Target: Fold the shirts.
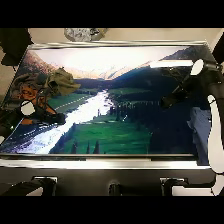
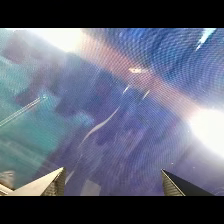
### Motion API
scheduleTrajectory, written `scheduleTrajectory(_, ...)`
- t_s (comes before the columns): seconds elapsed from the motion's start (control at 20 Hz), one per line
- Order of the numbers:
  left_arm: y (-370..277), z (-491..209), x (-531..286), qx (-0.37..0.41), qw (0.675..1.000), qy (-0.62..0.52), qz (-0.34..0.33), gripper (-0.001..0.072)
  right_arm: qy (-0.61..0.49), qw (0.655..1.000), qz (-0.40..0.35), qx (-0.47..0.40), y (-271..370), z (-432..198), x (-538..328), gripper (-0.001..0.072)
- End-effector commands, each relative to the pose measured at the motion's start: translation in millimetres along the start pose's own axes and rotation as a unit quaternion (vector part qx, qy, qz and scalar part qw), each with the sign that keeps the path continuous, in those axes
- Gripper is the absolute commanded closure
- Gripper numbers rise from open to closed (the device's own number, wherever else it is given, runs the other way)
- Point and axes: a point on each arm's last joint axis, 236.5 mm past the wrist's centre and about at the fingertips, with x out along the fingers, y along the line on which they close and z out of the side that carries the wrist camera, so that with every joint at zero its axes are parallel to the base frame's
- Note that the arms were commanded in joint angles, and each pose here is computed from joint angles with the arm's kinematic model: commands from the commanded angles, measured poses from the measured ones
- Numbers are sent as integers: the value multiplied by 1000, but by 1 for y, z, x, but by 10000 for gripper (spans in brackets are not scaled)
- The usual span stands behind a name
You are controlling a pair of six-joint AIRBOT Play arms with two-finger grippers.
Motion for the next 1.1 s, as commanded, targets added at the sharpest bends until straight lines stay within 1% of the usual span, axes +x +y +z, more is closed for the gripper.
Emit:
scheduleTrajectory(0.0, 0, 0, 0, 0, 1000, 0, 0, 102, 0, 1000, 0, 0, 0, 0, 0, 15)
scheduleTrajectory(0.15, -2, 6, 1, -5, 1000, -12, -5, 102, -7, 1000, -4, 0, -2, 3, 0, 15)
scheduleTrajectory(0.4, -13, 66, 5, -10, 991, -128, -28, 104, -68, 997, -42, 1, -20, 32, -3, 15)
scheduleTrajectory(0.6, -22, 129, -19, -9, 963, -265, -50, 97, -92, 994, -54, 1, -26, 44, -5, 15)
scheduleTrajectory(0.7, -17, 158, -38, 14, 947, -317, -38, 93, -101, 993, -60, 1, -28, 47, -6, 16)
scheduleTrajectory(0.75, 1, 168, -40, 3, 953, -302, -21, 92, -104, 993, -62, 1, -29, 49, -6, 16)
scheduleTrajectory(0.8, 32, 175, -40, -30, 963, -269, -3, 45, -105, 993, -62, 1, -30, 49, -7, 17)
scheduleTrajectory(0.85, 77, 179, -40, -96, 970, -225, 14, -13, -105, 993, -62, 1, -29, 49, -7, 17)
scheduleTrajectory(0.9, 119, 178, -42, -164, 969, -185, 19, -13, -104, 993, -62, 1, -29, 49, -6, 17)
scheduleTrajectory(0.95, 161, 174, -45, -231, 961, -153, 9, -13, -104, 993, -61, 1, -29, 49, -6, 18)
scheduleTrajectory(1.0, 196, 166, -47, -285, 950, -130, -10, -13, -104, 993, -62, 1, -29, 49, -7, 18)
scheduleTrajectory(1.05, 229, 151, -46, -352, 929, -107, -31, -13, -104, 993, -62, 1, -29, 49, -6, 29)
